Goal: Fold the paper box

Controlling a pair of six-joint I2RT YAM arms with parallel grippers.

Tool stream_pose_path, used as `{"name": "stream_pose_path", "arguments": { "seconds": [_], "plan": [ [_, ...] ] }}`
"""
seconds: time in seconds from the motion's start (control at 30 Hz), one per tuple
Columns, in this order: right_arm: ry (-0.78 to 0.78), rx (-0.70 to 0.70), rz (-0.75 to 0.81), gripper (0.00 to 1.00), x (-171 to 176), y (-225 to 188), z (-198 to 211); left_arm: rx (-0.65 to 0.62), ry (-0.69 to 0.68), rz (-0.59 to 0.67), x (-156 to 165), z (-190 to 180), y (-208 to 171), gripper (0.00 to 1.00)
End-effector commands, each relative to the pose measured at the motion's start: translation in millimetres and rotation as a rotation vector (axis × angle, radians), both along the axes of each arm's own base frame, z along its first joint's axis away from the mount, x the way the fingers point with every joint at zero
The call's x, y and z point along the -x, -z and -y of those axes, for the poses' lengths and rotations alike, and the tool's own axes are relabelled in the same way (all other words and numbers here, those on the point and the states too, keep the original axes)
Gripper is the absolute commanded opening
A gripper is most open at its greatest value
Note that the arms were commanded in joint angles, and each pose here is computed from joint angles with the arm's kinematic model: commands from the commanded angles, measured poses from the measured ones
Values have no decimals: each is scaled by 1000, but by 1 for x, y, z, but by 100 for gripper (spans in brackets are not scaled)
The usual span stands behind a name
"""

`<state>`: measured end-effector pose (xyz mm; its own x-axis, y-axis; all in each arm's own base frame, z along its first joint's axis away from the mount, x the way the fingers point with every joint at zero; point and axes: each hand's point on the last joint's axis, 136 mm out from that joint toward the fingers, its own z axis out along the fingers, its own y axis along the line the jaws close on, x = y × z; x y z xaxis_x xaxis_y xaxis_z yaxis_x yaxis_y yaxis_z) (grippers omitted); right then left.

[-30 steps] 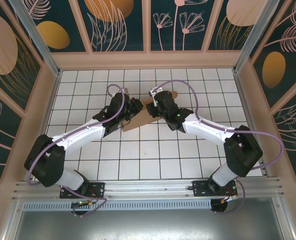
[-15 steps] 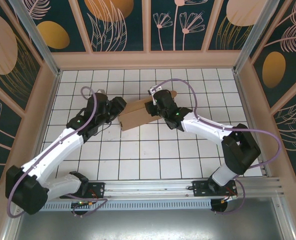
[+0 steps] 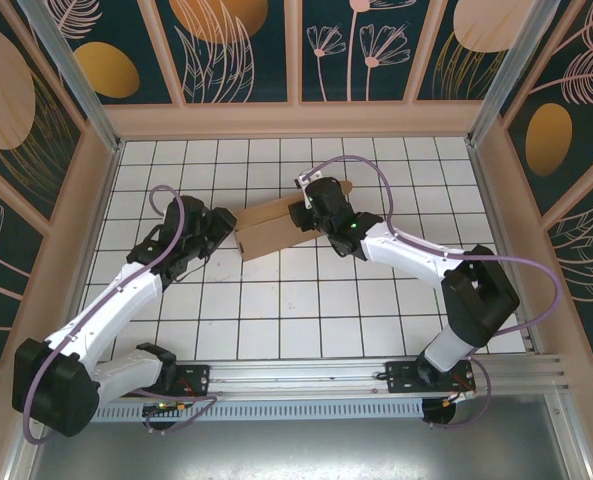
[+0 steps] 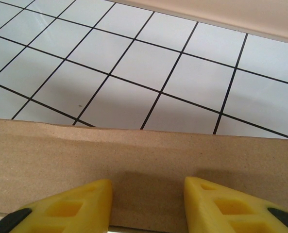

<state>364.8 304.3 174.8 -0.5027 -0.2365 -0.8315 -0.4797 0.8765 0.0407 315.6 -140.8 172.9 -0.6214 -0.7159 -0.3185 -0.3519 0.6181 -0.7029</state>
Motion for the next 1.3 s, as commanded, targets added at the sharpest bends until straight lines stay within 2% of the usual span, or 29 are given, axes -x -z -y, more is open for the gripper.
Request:
{"name": "stream_pose_path", "arguments": {
  "seconds": [0.0,0.23,0.53,0.7,0.9,1.27],
  "plan": [
    [-52,197,-307,43,48,94,20,4,-8,0,-5,-1,10,55],
    [-58,212,-317,43,54,98,15,21,-15,28,-14,3,8,53],
    [-54,207,-321,43,54,98,16,-48,-69,64,6,-23,-21,54],
    [-58,202,-327,43,55,100,14,-110,-90,100,6,-34,-40,55],
    [-62,200,-332,43,55,102,12,-83,-15,164,-14,-14,-59,55],
    [-69,208,-344,43,54,105,10,-16,39,114,-26,8,-28,54]
  ]
}}
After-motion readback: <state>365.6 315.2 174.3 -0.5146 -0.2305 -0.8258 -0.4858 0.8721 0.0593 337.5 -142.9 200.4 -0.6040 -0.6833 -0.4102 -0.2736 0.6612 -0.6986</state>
